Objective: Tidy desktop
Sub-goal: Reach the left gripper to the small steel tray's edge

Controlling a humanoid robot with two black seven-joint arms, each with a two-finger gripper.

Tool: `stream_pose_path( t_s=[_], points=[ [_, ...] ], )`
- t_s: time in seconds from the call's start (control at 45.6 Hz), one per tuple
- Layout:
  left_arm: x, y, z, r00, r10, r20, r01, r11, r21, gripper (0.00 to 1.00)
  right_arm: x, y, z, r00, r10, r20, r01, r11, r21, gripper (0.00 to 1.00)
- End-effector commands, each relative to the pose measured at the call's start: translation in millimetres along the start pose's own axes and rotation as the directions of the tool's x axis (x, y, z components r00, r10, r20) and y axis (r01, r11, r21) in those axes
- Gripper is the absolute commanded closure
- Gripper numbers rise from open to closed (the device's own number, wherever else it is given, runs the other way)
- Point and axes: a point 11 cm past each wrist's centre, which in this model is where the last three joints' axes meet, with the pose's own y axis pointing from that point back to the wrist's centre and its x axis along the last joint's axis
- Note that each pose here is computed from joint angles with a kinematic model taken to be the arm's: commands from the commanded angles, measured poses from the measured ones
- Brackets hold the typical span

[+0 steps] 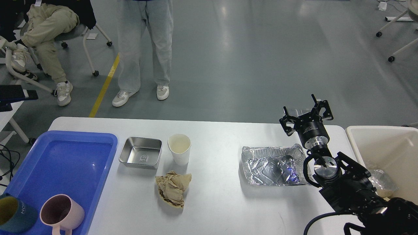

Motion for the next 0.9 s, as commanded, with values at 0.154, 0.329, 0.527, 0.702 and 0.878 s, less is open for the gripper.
stream_pose_path(
  t_s=[0.154,0.329,0.527,0.702,0.878],
  points=[
    [-5.1,-83.0,-1.7,0.998,-0.027,0.063,0.025,0.999,0.031,0.06,-0.8,-0.5,0.6,1.000,-0.001,-0.003,0.001,1.000,-0.003,0.00],
    [-41.4,-135.4,7.5,0.989,-0.100,0.111,0.096,0.995,0.040,0.08,-0.6,-0.5,0.6,1.000,0.001,-0.004,-0.001,1.000,-0.003,0.00],
    [-93.3,-185.2,2.2,0.966,-0.163,0.203,0.136,0.981,0.137,0.12,0.8,0.5,1.0,1.000,0.004,-0.004,-0.004,1.000,-0.004,0.00],
    [-115.0,-222.1,11.1,0.953,-0.181,0.243,0.144,0.976,0.162,0.14,1.5,1.0,1.4,1.000,0.005,-0.005,-0.005,1.000,-0.005,0.00],
    [-123.0,-241.6,27.4,0.951,-0.176,0.255,0.142,0.979,0.148,0.16,1.9,1.0,-0.2,1.000,0.005,-0.007,-0.005,1.000,-0.003,0.00]
  ],
)
